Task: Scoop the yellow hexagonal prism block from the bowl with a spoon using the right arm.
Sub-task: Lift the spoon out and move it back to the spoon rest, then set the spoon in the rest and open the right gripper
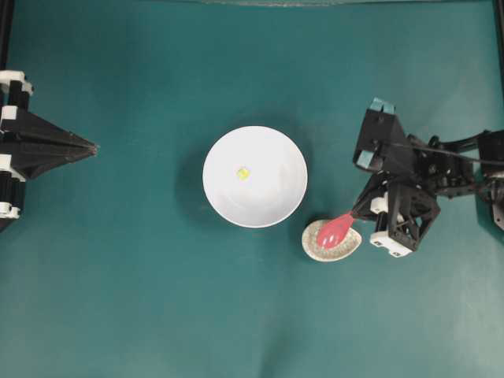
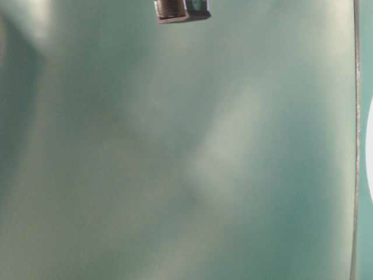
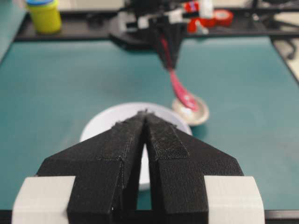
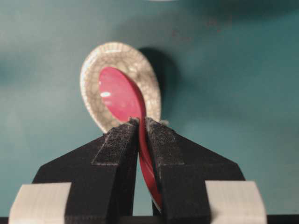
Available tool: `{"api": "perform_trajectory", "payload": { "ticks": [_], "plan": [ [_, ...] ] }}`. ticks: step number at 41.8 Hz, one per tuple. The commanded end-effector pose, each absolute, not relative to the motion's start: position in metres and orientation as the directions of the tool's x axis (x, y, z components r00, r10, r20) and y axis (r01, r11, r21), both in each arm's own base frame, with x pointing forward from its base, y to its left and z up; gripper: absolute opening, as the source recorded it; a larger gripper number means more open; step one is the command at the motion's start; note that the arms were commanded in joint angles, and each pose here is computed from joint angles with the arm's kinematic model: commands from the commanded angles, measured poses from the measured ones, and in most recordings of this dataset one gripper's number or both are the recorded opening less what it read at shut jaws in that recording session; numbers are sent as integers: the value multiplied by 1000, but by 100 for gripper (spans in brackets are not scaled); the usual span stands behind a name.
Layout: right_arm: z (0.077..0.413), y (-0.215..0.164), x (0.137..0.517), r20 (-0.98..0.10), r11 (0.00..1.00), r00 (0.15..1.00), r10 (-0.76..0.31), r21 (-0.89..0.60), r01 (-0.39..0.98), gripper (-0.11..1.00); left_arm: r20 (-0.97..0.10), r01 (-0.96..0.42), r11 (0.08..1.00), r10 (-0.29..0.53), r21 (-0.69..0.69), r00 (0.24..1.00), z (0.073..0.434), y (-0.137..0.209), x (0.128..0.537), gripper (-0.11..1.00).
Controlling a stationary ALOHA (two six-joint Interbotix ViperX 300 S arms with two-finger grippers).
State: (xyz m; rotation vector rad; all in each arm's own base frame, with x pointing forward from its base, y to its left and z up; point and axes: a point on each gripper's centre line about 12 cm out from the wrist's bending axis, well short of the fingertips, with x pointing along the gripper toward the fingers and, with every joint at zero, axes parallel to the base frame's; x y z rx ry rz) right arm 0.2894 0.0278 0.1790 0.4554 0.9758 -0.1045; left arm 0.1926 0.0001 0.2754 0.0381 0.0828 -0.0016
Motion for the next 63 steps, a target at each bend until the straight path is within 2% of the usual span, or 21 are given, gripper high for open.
{"api": "perform_trajectory", "payload": {
  "ticks": [1,10,22,26,35,39,52,63],
  "plan": [
    [182,32,295,-807,901,577,124,335,275,7,-57,1,999,1,43,998,286,0,195,1],
    [174,33,299,-822,904,556,124,324,279,7,-55,1,999,1,43,998,286,0,195,1],
    [176,33,301,-807,905,578,119,327,270,9,-58,3,999,0,43,998,286,0,195,1],
    [177,33,301,-802,906,586,119,329,267,17,-58,1,999,1,43,998,286,0,195,1],
    [179,32,299,-797,909,592,119,327,259,52,-57,3,999,0,43,998,286,0,195,1],
    [181,32,296,-793,912,598,117,325,252,57,-58,1,999,1,41,998,286,0,195,1],
    [190,30,287,-779,918,617,113,319,234,57,-61,3,999,0,43,998,285,0,196,1],
    [188,30,282,-799,937,593,102,277,213,57,-63,3,999,0,43,998,284,0,196,1]
  ]
}}
